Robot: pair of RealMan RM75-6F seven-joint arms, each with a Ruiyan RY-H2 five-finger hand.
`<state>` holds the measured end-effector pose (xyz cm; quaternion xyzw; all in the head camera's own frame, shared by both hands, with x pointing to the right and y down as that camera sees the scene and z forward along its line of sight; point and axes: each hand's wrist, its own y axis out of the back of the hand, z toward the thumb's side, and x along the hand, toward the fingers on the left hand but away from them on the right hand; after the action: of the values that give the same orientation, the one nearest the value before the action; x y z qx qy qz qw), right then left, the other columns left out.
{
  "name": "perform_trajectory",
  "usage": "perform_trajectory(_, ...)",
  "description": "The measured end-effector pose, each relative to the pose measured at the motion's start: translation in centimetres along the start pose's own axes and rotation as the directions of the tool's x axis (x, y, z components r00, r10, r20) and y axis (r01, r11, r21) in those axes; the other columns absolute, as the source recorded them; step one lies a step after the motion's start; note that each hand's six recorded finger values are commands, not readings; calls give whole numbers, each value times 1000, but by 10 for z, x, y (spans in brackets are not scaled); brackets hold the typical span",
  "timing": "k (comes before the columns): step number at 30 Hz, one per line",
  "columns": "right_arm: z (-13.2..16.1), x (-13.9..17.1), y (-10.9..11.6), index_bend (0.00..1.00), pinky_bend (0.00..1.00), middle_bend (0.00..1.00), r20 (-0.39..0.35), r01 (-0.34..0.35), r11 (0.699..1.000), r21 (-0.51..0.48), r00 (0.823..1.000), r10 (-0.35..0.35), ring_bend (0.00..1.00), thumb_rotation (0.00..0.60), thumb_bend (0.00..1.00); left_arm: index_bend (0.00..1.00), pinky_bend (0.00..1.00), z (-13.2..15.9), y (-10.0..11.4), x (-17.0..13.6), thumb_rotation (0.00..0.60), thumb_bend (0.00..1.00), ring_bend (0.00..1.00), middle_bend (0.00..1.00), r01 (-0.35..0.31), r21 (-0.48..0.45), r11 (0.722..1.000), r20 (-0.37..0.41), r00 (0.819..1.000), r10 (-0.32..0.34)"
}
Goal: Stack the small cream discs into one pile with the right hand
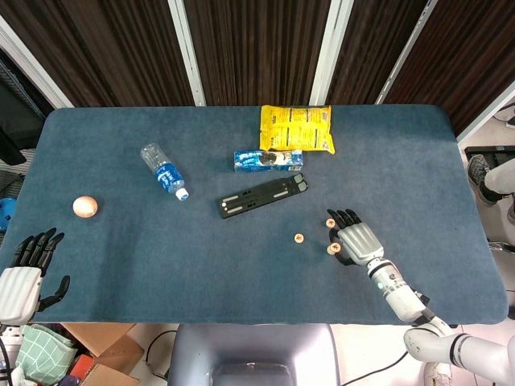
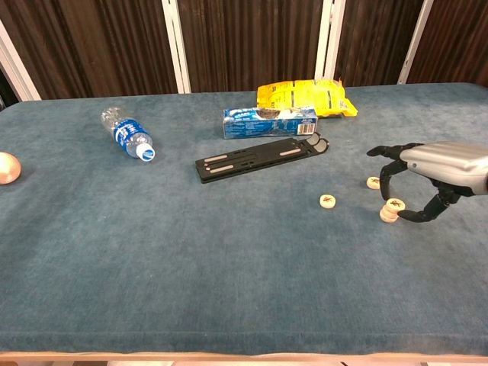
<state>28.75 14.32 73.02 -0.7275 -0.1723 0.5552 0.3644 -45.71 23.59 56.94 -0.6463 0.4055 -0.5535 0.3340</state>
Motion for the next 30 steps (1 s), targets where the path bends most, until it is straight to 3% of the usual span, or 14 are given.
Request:
perform_trajectory(10, 4, 6, 10, 436, 0, 0, -21, 40, 999, -32, 999, -40, 0, 600, 453, 0, 79, 0, 1, -1, 600, 441, 0, 16, -1, -6, 1000, 2, 1000, 1)
perform_trajectory(18, 15, -7, 28, 465, 0, 0, -27, 77, 986, -148, 996, -82, 0, 600, 443, 0, 80, 0, 0, 0, 600, 441, 0, 17, 3, 2, 1000, 3, 1000, -3)
perform_trajectory(30, 58, -58, 10, 509, 0, 0, -47, -8, 991, -135, 999, 2, 0, 600, 443, 0, 82, -4, 1, 0, 600, 452, 0, 16, 6, 20, 1000, -18, 1000, -6)
